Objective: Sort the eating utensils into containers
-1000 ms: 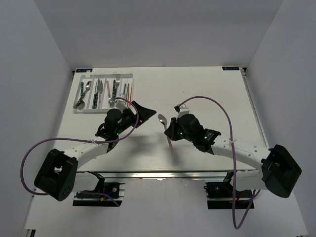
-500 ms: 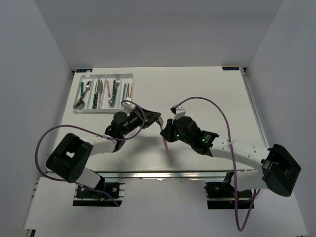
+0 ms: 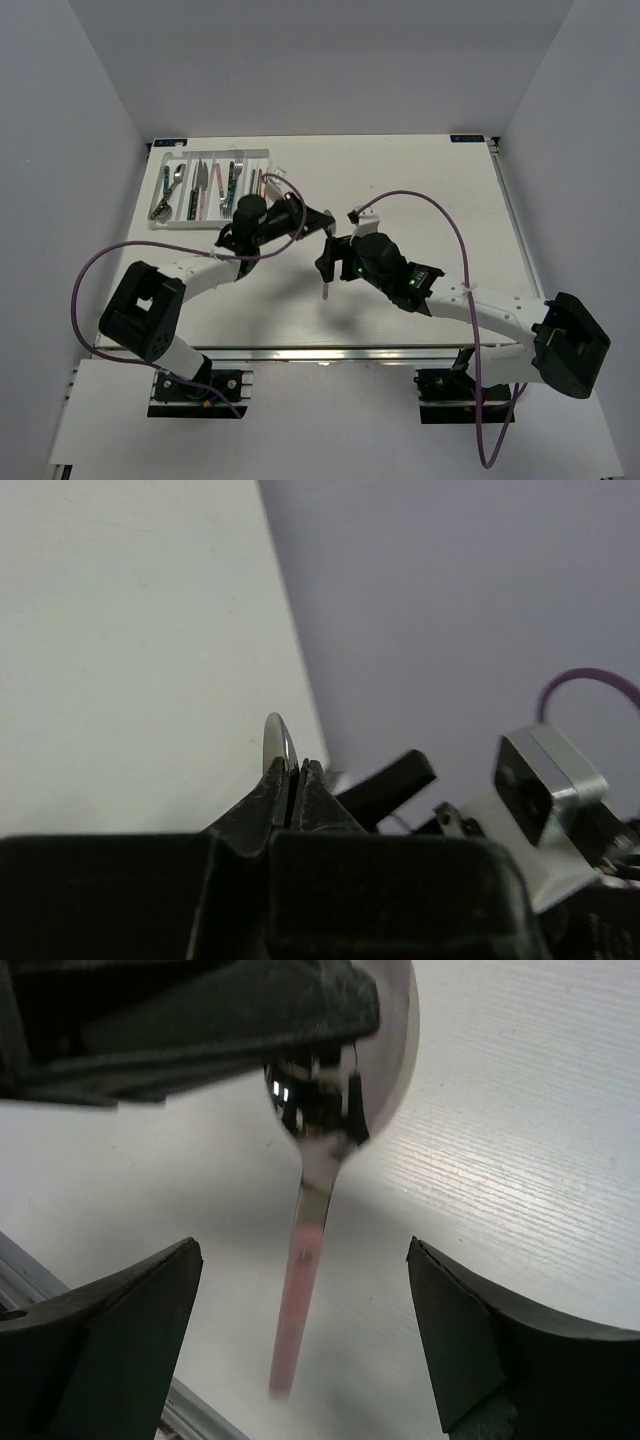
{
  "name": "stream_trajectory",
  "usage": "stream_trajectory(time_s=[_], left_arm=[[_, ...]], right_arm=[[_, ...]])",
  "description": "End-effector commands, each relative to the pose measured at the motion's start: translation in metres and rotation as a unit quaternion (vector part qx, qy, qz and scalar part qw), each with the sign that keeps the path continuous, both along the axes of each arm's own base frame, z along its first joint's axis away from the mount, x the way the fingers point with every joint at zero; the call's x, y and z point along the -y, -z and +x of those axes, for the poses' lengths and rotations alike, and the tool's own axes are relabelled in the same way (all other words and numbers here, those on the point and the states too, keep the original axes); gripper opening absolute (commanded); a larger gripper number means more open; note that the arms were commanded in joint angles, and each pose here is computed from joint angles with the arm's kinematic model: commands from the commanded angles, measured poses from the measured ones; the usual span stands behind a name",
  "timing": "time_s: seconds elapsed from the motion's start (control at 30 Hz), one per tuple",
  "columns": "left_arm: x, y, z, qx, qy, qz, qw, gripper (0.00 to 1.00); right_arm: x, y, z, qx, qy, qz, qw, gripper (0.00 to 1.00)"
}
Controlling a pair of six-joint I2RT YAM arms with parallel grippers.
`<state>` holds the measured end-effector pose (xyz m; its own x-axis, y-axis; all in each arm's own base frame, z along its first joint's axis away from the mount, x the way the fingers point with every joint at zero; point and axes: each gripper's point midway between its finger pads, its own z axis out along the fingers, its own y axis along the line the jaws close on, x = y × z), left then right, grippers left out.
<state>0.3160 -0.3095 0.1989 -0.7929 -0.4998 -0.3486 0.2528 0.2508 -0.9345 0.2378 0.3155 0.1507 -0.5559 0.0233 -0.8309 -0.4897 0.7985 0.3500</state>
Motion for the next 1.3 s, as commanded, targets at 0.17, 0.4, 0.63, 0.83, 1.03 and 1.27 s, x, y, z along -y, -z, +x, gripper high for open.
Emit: stream_trajectory(time_s=[0.17, 0.4, 0.63, 0.83, 1.03, 1.27], left_arm=[[-0.165, -0.021, 0.101, 0.055, -0.197, 0.526, 0.826, 0.0], [-0.315, -0.067, 0.187, 0.027, -0.31, 0.639, 0.704, 0.0], [-0.37, -0.092, 0.264, 0.106, -0.362, 0.666, 0.644, 0.0], [-0.421, -0.058, 0.292, 0.078, -0.39, 0.685, 0.61, 0.0], [-0.456, -0.036, 0.295, 0.055, -0.441, 0.626, 0.641, 0.0], [-0.468, -0.019, 0.314, 0.06, -0.441, 0.608, 0.658, 0.0]], right_arm=[[0.066, -0.031, 0.013, 0.062, 0.11, -0.02, 0.992, 0.89], [0.086, -0.045, -0.001, 0.068, 0.096, 0.004, 0.993, 0.89], [0.089, -0.036, -0.016, 0.059, 0.058, -0.013, 0.996, 0.89], [0.099, -0.029, -0.022, 0.059, 0.046, -0.049, 0.996, 0.89], [0.089, -0.03, -0.029, 0.063, 0.016, -0.02, 0.998, 0.89], [0.079, -0.008, -0.025, 0.05, 0.005, -0.04, 0.998, 0.89]])
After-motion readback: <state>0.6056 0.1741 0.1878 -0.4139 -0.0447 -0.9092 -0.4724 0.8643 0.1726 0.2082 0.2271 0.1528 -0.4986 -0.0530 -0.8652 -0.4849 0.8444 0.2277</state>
